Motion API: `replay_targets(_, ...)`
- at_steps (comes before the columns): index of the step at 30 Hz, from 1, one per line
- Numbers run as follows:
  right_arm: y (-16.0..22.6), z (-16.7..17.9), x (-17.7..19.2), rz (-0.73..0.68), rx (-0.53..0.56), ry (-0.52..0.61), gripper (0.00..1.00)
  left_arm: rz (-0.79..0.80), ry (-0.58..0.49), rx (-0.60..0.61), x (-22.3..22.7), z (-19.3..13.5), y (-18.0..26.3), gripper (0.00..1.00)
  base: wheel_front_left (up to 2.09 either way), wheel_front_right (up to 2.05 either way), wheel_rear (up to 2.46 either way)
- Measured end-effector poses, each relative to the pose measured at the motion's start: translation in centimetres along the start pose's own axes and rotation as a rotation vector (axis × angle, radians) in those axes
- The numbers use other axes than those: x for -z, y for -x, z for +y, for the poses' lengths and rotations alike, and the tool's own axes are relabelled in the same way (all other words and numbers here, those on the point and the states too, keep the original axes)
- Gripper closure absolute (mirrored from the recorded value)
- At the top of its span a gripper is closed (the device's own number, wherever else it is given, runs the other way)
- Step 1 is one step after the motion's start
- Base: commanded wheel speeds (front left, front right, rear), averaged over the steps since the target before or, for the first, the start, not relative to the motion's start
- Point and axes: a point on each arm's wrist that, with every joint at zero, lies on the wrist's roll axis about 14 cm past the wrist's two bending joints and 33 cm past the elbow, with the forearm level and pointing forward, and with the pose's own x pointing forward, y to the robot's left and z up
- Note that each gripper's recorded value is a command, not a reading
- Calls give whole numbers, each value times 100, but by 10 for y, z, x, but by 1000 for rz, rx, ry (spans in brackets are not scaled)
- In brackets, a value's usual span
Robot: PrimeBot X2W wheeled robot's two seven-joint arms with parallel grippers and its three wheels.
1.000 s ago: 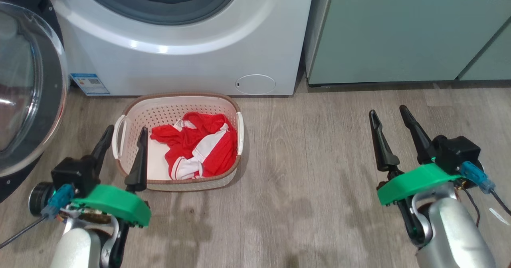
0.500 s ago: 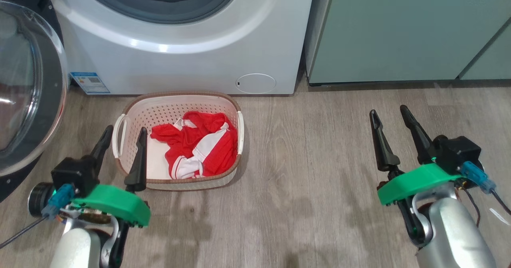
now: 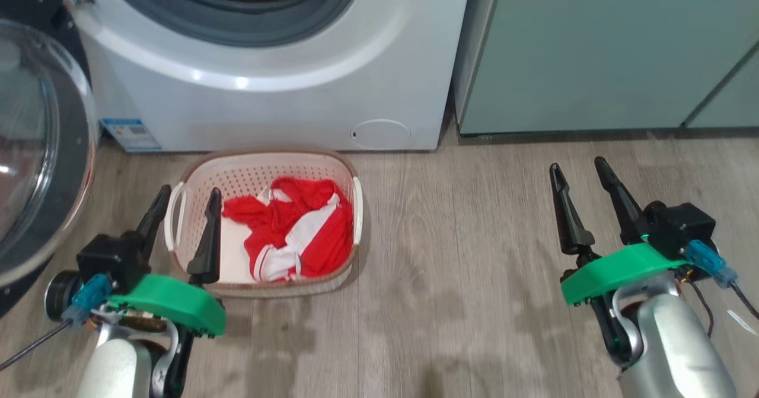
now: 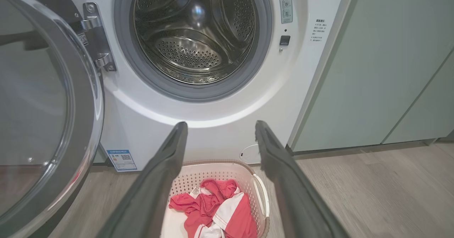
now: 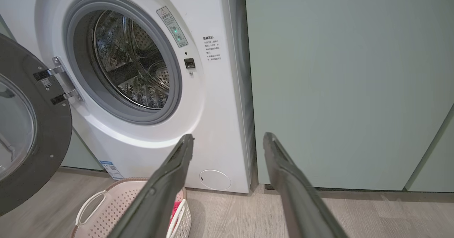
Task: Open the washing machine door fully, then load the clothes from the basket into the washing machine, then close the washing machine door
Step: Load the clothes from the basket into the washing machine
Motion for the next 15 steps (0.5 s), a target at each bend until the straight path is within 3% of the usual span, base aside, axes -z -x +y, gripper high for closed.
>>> replay_targets(8,0,-1,2,5,2,-4,0,3,-6,3,1,-1,-1,0,200,-200,0)
replay_targets(15,-1,0,2,5,-1,-4,0,-4,-8,3,-1,-2,-1,0,114,-114,0)
